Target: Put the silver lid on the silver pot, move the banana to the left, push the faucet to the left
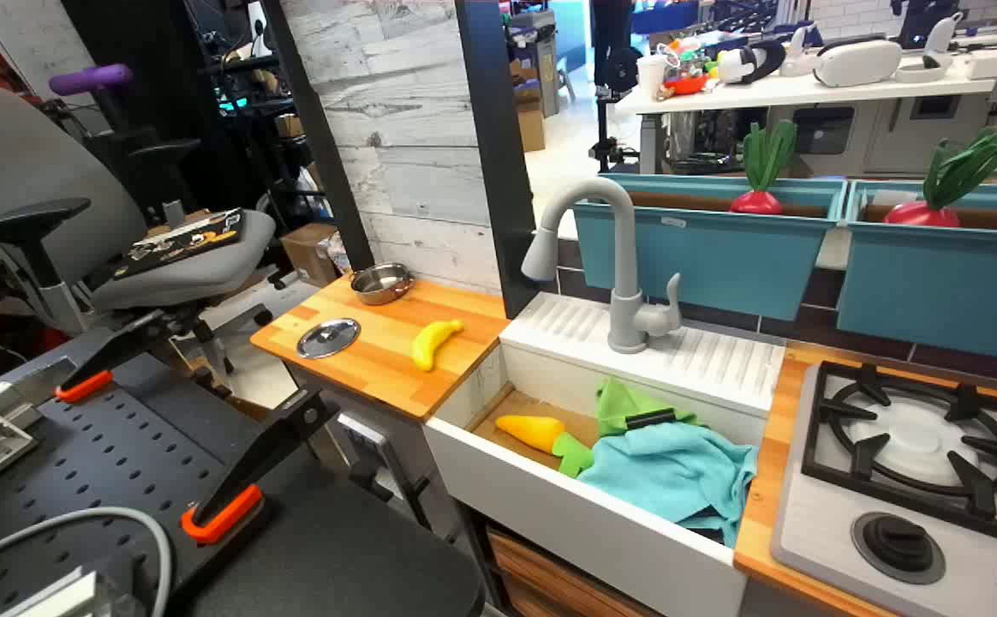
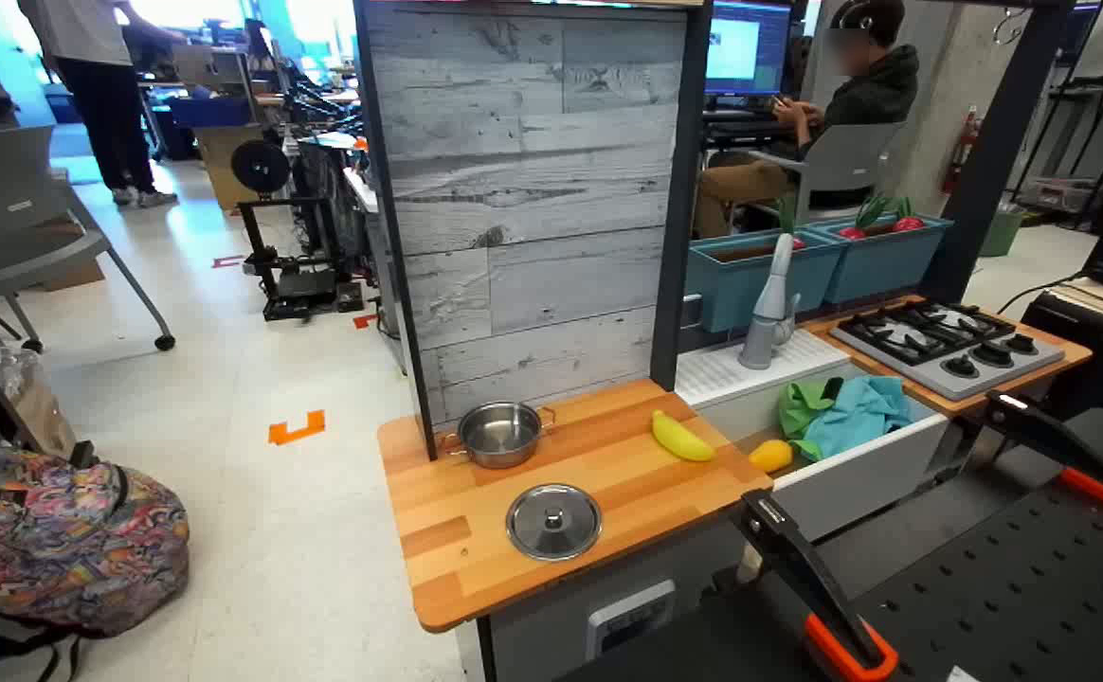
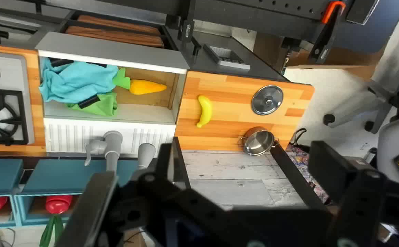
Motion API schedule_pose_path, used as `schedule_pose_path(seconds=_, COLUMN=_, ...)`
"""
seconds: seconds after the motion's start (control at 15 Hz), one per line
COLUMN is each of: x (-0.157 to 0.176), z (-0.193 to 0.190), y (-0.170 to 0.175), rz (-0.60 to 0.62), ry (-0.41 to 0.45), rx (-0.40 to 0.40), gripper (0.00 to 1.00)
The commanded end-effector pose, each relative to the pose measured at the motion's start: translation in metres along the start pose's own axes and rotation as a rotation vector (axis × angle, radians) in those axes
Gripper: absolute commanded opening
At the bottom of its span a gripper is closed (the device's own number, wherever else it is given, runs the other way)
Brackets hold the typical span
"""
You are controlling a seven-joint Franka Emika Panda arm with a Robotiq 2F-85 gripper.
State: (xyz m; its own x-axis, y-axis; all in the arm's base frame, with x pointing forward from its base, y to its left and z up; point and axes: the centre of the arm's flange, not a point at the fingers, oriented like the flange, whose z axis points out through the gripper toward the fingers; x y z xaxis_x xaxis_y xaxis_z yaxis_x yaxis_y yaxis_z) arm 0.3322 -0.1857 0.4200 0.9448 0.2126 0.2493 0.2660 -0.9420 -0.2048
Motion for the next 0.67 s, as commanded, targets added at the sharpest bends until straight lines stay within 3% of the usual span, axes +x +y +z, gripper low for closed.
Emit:
schedule_pose_path(seconds=0.0, x=0.0, z=0.0, y=0.0, rz=0.0, ry=0.0, rx=0.0, gripper=1.0)
schedule_pose_path(seconds=0.33, x=0.028, z=0.033, y=-0.013, rz=0.016, ry=-0.031, rx=0.02, gripper=1.0)
schedule_pose_path(seconds=0.6, x=0.058, z=0.09, y=-0.034, rz=0.021, ry=-0.066, rx=-0.005, gripper=1.0)
